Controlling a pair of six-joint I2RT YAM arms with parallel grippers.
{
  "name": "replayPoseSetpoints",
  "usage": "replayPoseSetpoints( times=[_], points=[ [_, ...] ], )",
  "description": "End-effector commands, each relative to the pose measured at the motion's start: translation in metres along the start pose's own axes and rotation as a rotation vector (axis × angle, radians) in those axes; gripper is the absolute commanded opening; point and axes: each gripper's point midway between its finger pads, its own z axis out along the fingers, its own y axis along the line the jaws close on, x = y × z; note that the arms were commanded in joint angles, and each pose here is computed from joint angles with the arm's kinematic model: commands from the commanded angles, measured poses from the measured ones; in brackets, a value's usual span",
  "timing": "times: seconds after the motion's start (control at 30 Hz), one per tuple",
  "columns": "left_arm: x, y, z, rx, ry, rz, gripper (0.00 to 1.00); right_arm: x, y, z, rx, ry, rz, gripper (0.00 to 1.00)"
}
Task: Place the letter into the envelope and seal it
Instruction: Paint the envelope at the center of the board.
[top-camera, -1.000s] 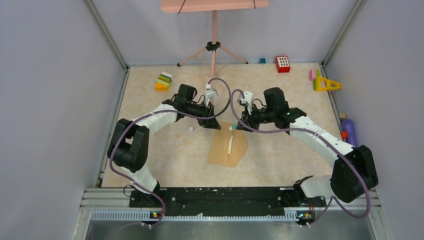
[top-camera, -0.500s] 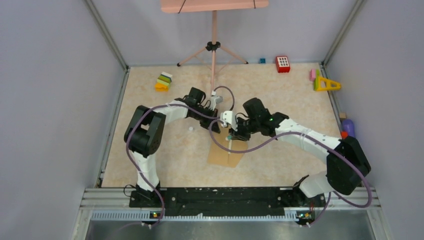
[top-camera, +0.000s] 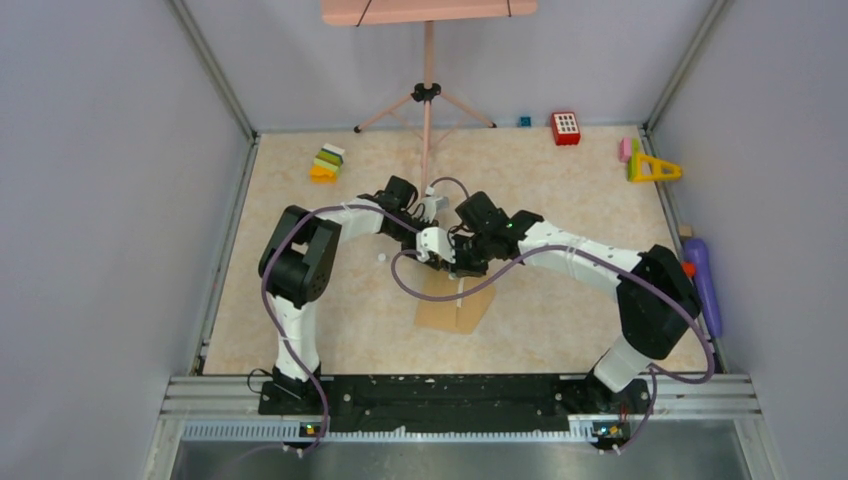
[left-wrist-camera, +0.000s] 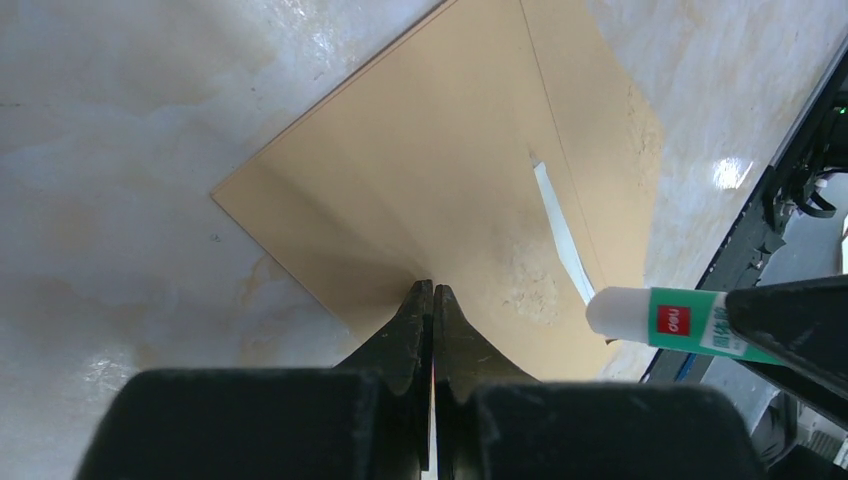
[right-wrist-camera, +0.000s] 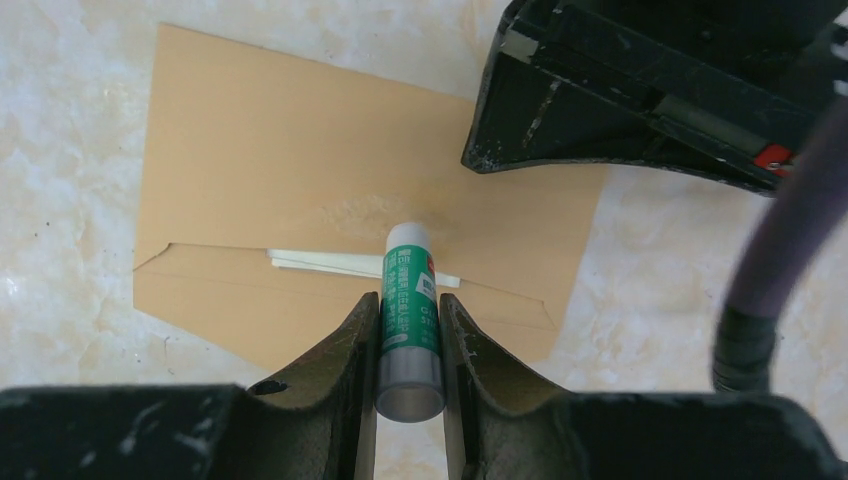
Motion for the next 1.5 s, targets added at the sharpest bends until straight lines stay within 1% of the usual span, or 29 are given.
replayPoseSetpoints(
  times=[0.0, 0.17, 0.37, 0.63, 0.8, 1.07, 1.4, 1.43, 1.47],
  points=[
    [0.001, 0.019, 0.009, -0.084, 0.002, -0.021, 0.00, -0.002, 0.006, 0.003, -0.028, 0.063, -0.067, 0.00],
    [0.002, 0.020, 0.011, -0.087, -0.002, -0.027, 0.00, 0.003, 0.022, 0.012, -0.073, 0.132, -0.118, 0.00],
    [0.004, 0.022, 0.012, -0.098, -0.004, -0.031, 0.00, 0.000, 0.018, 0.018, -0.052, 0.146, -0.123, 0.00],
    [0.004, 0.020, 0.012, -0.100, -0.007, -0.025, 0.00, -0.002, 0.003, 0.021, 0.020, 0.162, -0.128, 0.00],
    [0.006, 0.021, 0.014, -0.115, -0.007, -0.024, 0.00, 0.004, -0.010, 0.026, 0.081, 0.205, -0.144, 0.00],
    [0.009, 0.025, 0.017, -0.131, 0.000, -0.037, 0.00, 0.005, -0.017, 0.035, 0.127, 0.213, -0.157, 0.00],
    [0.012, 0.028, 0.020, -0.142, 0.003, -0.043, 0.00, 0.006, -0.032, 0.031, 0.215, 0.241, -0.180, 0.00],
    [-0.046, -0.029, -0.044, -0.132, -0.205, 0.110, 0.00, 0.007, -0.033, 0.030, 0.217, 0.244, -0.182, 0.00],
    [0.004, 0.023, 0.013, -0.147, -0.023, -0.024, 0.00, 0.007, -0.032, 0.030, 0.214, 0.247, -0.185, 0.00]
  ],
)
